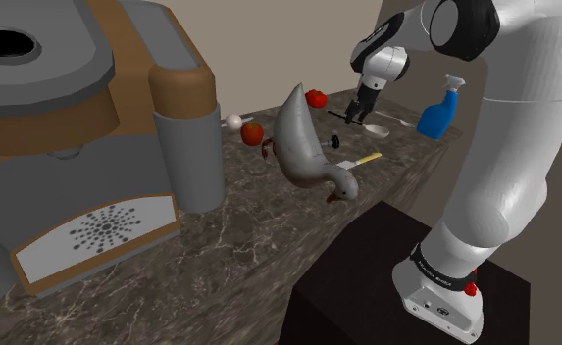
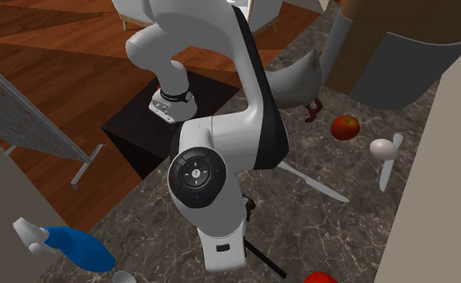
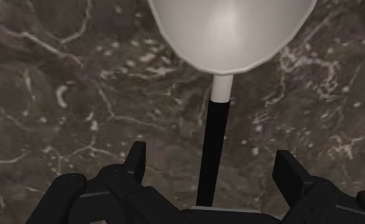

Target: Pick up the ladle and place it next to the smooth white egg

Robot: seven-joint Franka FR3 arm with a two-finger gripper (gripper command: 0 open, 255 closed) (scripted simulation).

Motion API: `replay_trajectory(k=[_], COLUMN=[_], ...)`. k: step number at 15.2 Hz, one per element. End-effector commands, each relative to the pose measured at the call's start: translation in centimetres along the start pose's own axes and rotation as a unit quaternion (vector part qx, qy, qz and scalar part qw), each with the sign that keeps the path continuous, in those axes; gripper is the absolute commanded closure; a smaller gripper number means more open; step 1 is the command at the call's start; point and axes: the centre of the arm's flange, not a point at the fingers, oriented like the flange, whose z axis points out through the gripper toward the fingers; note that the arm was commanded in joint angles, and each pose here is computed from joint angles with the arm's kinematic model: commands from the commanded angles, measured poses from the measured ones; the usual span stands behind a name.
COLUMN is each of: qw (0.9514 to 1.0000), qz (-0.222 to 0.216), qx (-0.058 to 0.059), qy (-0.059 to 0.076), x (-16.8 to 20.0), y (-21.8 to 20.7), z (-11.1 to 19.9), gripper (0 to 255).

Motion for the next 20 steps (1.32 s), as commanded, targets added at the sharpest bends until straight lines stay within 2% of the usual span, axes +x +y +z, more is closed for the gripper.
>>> replay_trajectory(k=[1, 4, 5, 14, 20], qw=[1.0000, 1.0000, 1.0000, 1.0000, 1.0000], qz=[0.000, 0.000, 0.000, 0.000, 0.000], qx=[0.000, 0.000, 0.000, 0.000, 0.000], qy=[0.000, 0.000, 0.000, 0.000, 0.000], x=[0.0, 0.0, 0.0, 0.0, 0.4], y=[0.0, 0.0, 0.0, 0.0, -0.3], z=[0.0, 0.0, 0.0, 0.0, -3.1], gripper=[0, 0, 255, 255, 255])
